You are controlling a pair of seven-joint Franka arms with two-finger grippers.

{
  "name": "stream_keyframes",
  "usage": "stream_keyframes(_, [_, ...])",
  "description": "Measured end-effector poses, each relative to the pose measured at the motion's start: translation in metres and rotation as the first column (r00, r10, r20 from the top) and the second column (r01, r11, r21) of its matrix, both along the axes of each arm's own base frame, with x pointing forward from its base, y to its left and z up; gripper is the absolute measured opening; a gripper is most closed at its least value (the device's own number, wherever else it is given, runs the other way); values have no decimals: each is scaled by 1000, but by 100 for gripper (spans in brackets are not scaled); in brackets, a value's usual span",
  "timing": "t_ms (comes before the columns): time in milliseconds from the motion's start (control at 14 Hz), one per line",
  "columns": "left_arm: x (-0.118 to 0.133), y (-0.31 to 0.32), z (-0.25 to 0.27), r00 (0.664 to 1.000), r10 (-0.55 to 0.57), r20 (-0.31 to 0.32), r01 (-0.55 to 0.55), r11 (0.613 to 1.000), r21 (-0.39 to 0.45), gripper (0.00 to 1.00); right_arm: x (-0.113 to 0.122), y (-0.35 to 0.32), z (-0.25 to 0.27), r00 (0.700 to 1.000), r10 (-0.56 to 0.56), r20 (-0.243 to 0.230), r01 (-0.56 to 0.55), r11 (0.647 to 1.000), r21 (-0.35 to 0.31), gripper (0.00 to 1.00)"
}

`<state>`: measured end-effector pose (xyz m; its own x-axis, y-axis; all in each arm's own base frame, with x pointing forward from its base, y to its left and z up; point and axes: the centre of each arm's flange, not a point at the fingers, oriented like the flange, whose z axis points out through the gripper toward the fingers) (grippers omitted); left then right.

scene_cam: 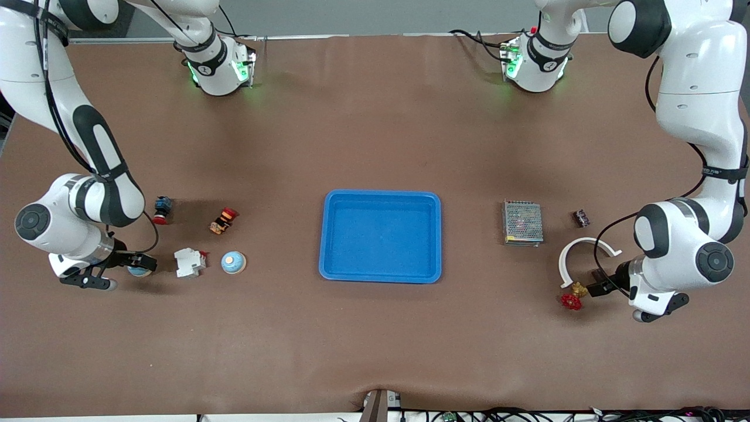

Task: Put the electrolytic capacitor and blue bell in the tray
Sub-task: 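Grasp the bell with the right gripper while the left gripper grasps the capacitor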

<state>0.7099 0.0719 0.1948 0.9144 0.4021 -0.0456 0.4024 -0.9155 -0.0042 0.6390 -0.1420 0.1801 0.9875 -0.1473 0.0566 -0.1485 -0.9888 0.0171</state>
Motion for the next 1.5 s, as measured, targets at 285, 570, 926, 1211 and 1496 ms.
stream_keyframes(285, [0,0,-4,1000,1,-1,-1,1000,0,100,0,0,-5,1000,0,-1,0,1000,0,100])
stream_keyframes(570, [0,3,-5,1000,4,2,-4,1000,1,100,0,-1,-7,1000,-1,-4,1,1000,1,100])
stream_keyframes(926, [2,9,-1,1000,12,15,-12,1000,2,100,-1,-4,-14,1000,-5,-12,5,1000,2,100])
stream_keyframes(1211, [4,11,2,1000,15,22,-15,1000,3,100,3,-5,-8,1000,23,-7,-23,1000,0,67])
stream_keyframes(1496, [0,10,-5,1000,14,6,-14,1000,2,100,6,-2,-6,1000,28,-2,-28,1000,2,67])
